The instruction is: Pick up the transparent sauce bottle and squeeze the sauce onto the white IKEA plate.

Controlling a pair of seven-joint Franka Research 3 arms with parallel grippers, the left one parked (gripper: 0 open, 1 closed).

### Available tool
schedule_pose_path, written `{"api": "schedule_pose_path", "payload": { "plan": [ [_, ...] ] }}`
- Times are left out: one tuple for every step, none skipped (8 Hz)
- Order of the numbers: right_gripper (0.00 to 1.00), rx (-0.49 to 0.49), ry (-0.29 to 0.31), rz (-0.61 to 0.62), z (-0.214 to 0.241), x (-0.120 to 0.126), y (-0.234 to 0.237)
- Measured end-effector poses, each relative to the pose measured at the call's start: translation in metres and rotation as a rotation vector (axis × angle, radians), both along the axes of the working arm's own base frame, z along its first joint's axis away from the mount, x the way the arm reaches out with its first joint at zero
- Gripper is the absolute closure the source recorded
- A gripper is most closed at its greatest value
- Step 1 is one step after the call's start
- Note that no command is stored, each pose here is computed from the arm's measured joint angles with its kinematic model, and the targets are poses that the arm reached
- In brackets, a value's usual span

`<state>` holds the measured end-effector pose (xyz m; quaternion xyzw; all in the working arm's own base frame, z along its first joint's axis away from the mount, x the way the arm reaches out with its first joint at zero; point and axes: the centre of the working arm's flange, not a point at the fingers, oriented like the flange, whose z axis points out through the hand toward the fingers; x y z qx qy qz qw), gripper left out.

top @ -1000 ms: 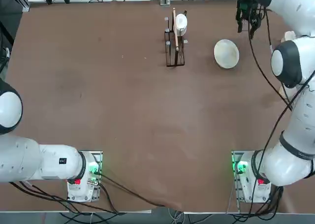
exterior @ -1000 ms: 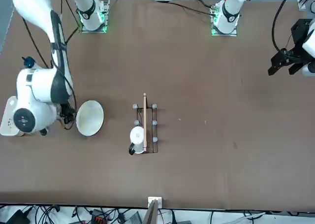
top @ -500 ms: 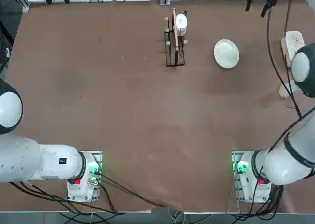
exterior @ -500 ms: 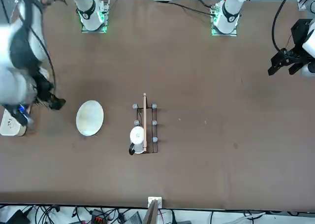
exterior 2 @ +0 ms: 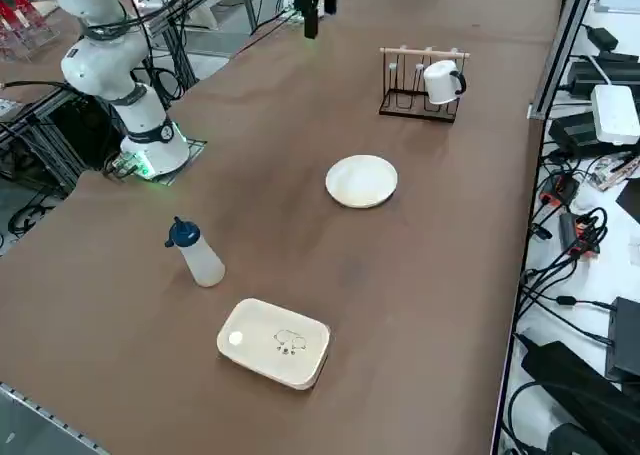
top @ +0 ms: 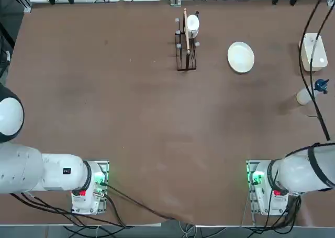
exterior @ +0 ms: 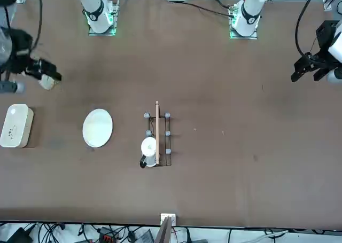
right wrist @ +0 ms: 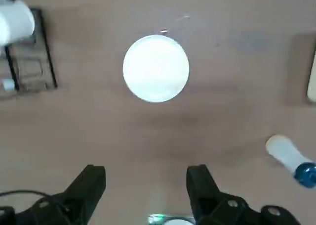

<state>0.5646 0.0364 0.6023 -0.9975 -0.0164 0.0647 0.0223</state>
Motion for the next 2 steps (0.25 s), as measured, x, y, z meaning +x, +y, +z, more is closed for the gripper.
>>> {"api": "schedule_pose_path", "payload": {
  "plan": [
    [0.00,-0.020,-0.016,0.041,-0.0032,-0.0079,0.0062],
    [0.00,-0.029,-0.035,0.057,-0.0071,-0.0137,0.0104]
  ]
}}
